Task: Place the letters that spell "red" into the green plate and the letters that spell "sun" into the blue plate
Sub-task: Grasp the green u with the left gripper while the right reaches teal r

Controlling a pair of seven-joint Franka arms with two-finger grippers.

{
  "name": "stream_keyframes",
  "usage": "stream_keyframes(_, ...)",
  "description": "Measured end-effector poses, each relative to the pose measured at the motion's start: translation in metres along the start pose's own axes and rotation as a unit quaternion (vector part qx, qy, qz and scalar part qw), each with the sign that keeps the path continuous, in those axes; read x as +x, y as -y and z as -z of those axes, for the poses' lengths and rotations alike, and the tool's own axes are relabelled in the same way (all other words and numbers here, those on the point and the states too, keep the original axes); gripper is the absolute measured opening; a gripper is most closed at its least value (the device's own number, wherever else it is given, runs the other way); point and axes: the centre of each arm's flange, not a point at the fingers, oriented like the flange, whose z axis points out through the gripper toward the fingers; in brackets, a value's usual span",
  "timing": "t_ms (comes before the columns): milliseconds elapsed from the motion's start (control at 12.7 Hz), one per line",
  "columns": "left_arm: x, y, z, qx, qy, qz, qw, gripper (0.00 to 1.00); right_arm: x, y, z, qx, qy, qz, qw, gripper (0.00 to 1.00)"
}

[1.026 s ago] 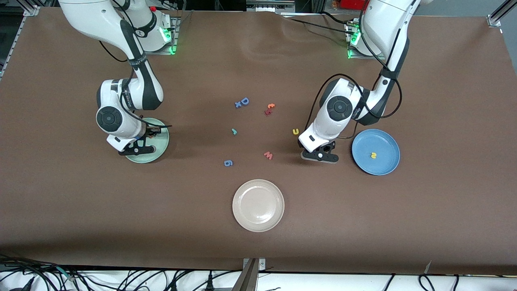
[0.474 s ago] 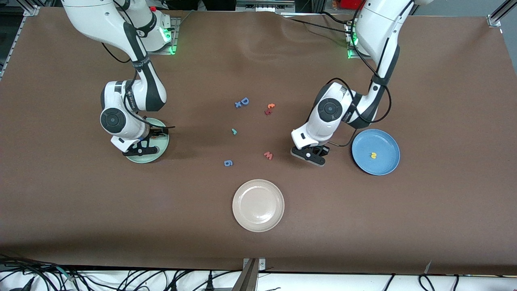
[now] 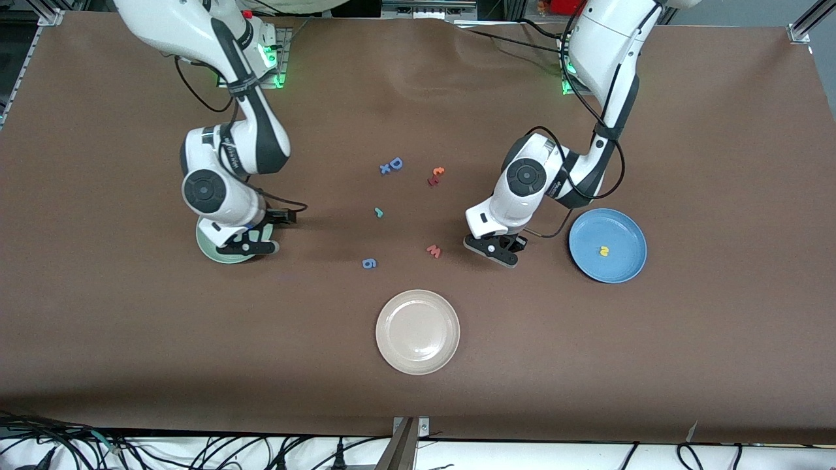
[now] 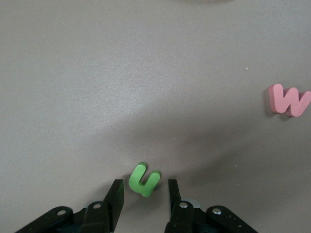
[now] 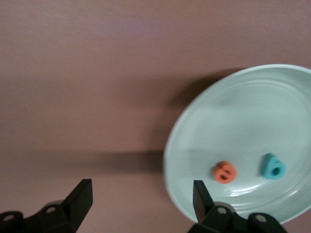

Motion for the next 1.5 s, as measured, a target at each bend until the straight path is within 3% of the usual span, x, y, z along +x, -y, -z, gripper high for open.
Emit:
stream_keyframes(395, -0.001, -0.002, -0.009, 0.019, -0.005, -0.052, 0.998, 0.45, -0.024, 0.074, 0.003, 0.011, -0.010, -0.067, 0.998, 0.92)
stream_keyframes(632, -0.001, -0.003, -0.010, 0.020, -0.004, -0.058, 0.998, 0.45, -0.055, 0.140, -0.004, 0.015, -0.032, -0.066, 0.997, 0.89)
stream_keyframes(711, -0.001, -0.003, -0.010, 0.020, -0.004, -0.059, 0.998, 0.45, -0.064, 0.159, -0.004, 0.017, -0.040, -0.054, 0.998, 0.86)
stream_keyframes(1026, 0.000, -0.004, -0.012, 0.019, -0.011, -0.061, 0.998, 0.41, -0.080, 0.208, 0.004, 0.029, -0.067, -0.016, 0.997, 0.37)
stream_keyframes(1184, 0.000, -0.004, -0.013, 0.024, -0.011, -0.069, 0.997, 0.37, -0.079, 0.220, -0.009, 0.040, -0.085, -0.006, 0.996, 0.36)
stream_keyframes(1500, 0.000, -0.002, -0.013, 0.026, -0.012, -0.071, 0.997, 0.27, -0.082, 0.230, -0.035, 0.032, -0.087, 0.044, 0.995, 0.35)
